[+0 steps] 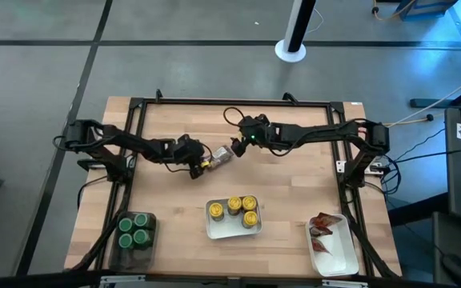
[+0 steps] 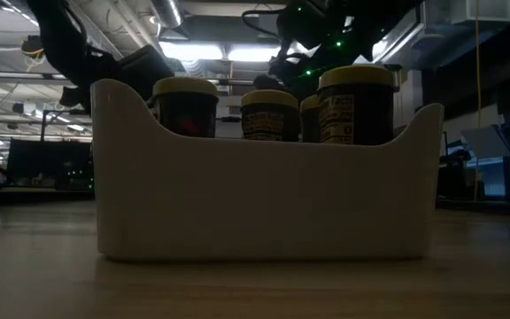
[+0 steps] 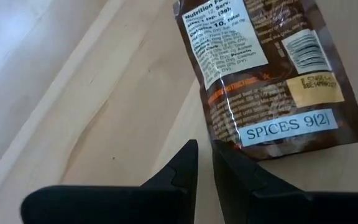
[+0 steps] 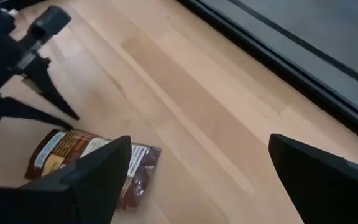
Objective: Sort spices by type
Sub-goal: Put the brown seasoning bag into the right white bin
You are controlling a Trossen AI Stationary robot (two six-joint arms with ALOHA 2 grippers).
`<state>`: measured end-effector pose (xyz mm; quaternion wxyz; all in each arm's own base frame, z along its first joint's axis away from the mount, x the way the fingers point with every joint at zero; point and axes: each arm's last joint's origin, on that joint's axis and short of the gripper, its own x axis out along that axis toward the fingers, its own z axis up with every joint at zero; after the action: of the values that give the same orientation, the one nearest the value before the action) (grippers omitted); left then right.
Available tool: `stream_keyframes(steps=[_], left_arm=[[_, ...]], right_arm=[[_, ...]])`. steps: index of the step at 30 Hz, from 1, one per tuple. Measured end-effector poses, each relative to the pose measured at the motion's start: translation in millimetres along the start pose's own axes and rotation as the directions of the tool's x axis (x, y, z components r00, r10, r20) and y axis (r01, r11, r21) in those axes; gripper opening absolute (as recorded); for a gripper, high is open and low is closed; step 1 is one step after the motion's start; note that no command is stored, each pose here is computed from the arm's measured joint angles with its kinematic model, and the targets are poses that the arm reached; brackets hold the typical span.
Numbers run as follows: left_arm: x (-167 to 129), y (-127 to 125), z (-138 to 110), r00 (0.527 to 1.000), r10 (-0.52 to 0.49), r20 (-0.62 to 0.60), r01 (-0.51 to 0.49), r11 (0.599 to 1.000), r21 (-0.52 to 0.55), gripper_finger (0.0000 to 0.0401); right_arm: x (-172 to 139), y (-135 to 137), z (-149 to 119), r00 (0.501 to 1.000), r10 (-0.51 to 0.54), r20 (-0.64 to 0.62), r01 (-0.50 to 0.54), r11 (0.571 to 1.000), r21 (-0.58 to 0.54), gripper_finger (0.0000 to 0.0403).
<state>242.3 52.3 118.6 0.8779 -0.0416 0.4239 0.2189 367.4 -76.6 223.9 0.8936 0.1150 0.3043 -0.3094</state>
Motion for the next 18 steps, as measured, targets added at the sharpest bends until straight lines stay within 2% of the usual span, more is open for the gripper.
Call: stream_keyframes(steps=[6, 14, 18], left_arm=[[-0.1, 0.1, -3.1, 1.0, -0.003, 0.014, 0.003, 1.0, -0.009, 0.004], [-27.5, 4.7, 12.0, 0.992, -0.016, 0.125, 0.021, 0.999, -0.038, 0.004], [-34.2, 2.3, 18.5, 0.981, -0.045, 0.188, 0.056, 0.997, -0.056, 0.004]], right_arm=[[-0.1, -0.9, -4.0, 0.999, 0.001, -0.043, -0.005, 0.995, -0.1, 0.0379], [-0.6, -3.6, -11.6, 0.993, -0.023, -0.119, 0.005, 0.989, -0.151, 0.0379], [1.1, -1.6, -13.4, 0.989, 0.032, -0.145, -0.062, 0.977, -0.203, 0.0379]])
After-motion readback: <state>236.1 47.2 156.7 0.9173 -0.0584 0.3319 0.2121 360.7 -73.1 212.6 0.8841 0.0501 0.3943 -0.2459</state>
